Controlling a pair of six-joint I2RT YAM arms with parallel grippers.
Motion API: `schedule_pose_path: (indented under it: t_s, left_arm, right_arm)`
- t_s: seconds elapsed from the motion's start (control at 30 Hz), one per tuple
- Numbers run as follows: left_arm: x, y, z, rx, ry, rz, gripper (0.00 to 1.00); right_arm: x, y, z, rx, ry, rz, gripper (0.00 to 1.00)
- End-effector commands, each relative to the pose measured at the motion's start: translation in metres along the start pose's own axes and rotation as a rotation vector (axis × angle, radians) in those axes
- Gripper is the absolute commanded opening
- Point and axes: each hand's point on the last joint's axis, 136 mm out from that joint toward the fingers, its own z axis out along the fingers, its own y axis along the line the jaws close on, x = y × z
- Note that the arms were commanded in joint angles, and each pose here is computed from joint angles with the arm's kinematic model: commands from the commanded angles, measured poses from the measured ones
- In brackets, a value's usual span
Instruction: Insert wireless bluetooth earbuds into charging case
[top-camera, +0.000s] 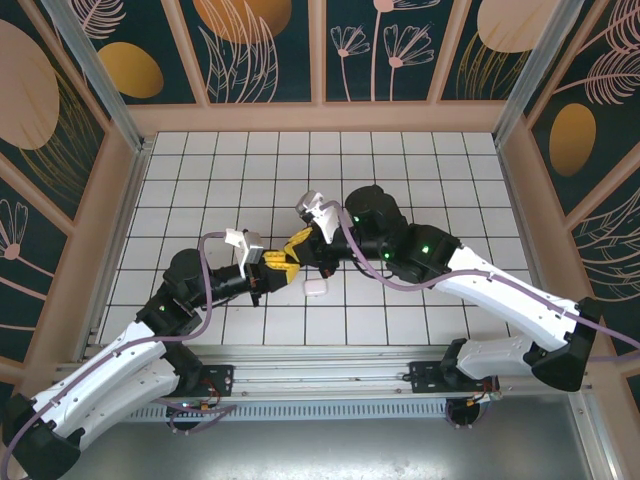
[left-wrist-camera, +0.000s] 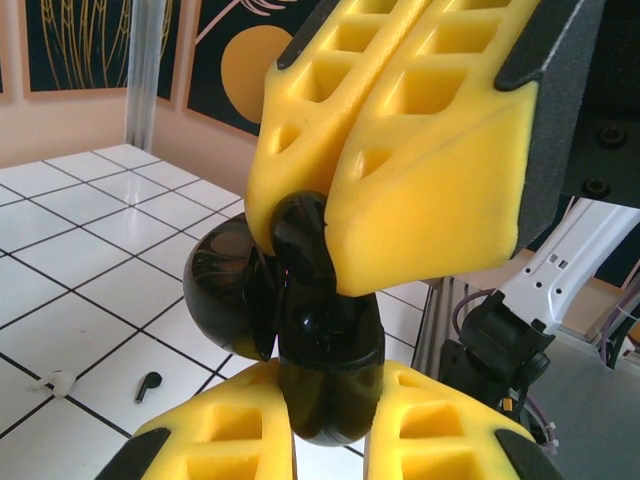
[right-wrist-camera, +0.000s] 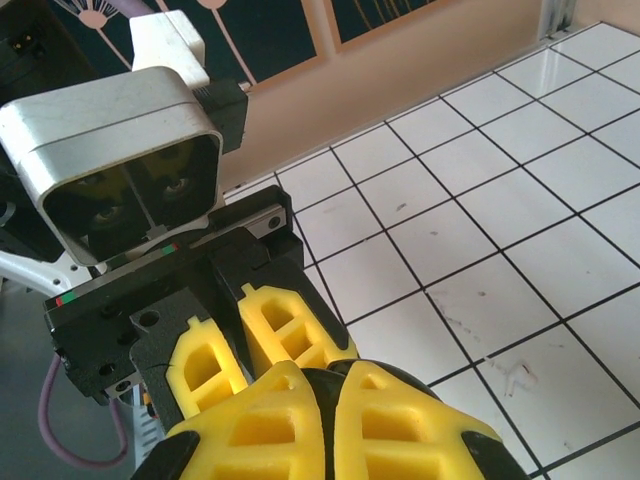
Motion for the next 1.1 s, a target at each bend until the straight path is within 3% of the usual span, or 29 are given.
schedule_pose_path:
  t_s: [0.0, 1.07]
  left_arm:
    - [-0.023, -0.011, -0.002, 0.041, -0.078, 0.074, 0.0]
    - [-0.031, -0.011, -0.005, 0.026, -0.104, 0.082, 0.0]
  right_arm:
    - [0.015, 0.008, 0.003, -0.048, 0.082, 0.001, 0.05]
    - [0.023, 0.011, -0.01, -0.04, 0.102, 0.033, 0.06]
